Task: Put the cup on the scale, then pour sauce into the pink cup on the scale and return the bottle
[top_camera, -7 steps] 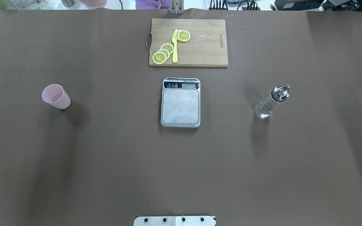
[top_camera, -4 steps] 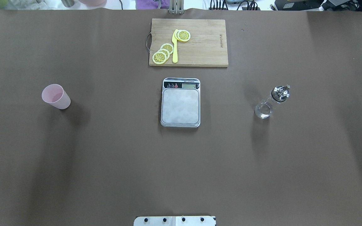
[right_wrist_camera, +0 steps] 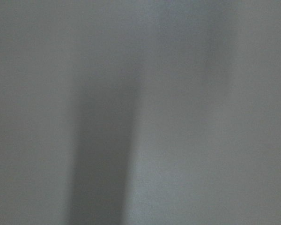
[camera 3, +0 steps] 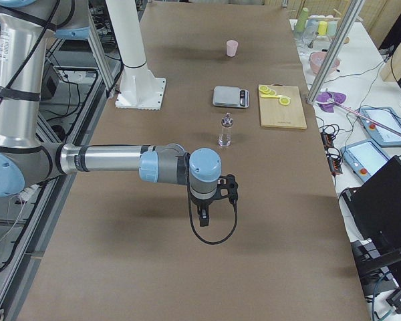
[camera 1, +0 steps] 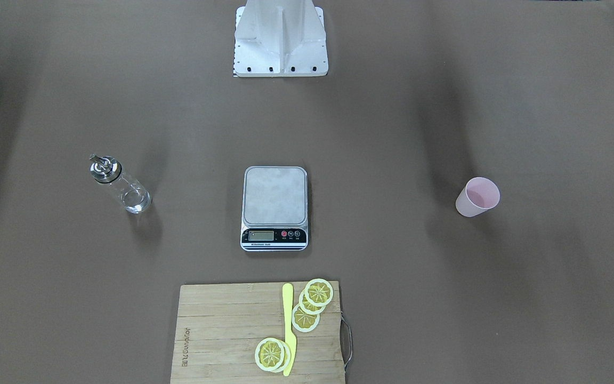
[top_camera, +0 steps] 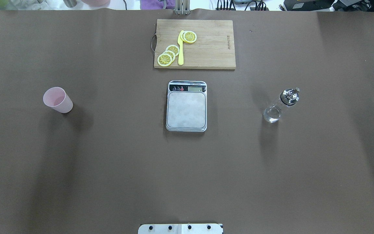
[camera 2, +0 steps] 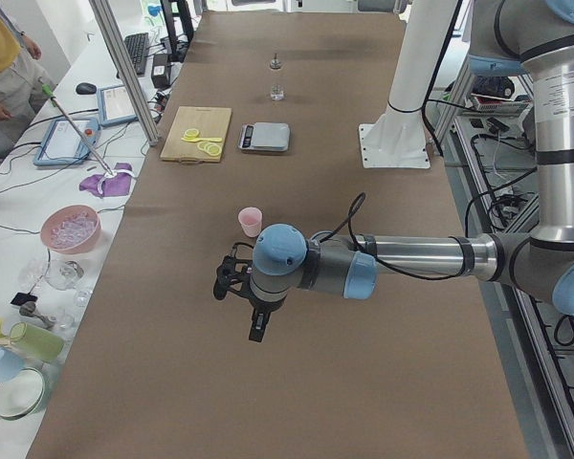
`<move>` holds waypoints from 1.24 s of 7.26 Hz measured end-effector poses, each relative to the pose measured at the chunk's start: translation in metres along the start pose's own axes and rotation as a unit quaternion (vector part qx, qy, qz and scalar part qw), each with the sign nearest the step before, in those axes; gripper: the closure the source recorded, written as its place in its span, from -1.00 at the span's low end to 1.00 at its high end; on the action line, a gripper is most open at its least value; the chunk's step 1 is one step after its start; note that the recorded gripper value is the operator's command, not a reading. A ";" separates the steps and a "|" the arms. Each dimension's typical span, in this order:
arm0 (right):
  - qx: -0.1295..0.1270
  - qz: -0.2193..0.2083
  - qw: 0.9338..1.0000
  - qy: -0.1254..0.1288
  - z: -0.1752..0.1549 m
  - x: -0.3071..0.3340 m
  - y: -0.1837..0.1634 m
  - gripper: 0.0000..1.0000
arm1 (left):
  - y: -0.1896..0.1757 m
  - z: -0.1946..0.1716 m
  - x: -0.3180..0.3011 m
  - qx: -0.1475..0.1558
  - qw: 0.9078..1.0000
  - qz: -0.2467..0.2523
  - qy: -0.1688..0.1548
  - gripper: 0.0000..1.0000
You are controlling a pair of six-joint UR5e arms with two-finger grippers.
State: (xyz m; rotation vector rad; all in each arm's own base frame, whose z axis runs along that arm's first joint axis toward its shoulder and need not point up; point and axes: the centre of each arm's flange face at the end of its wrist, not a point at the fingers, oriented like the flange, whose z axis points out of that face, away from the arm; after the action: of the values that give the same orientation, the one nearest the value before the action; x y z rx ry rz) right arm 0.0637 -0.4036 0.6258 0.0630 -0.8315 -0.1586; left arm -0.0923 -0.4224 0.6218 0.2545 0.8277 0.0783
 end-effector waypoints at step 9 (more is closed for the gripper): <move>0.030 -0.034 0.999 -0.028 -0.001 -0.011 0.005 -1.00 | -0.115 0.082 0.283 -0.037 0.996 -0.085 0.018 -0.81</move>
State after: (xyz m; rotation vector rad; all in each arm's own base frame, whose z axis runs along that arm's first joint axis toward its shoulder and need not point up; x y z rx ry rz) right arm 0.0577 -0.3971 0.6180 0.1449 -0.8899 -0.2002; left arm 0.1561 -0.5016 0.4431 0.1124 0.8781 -0.0462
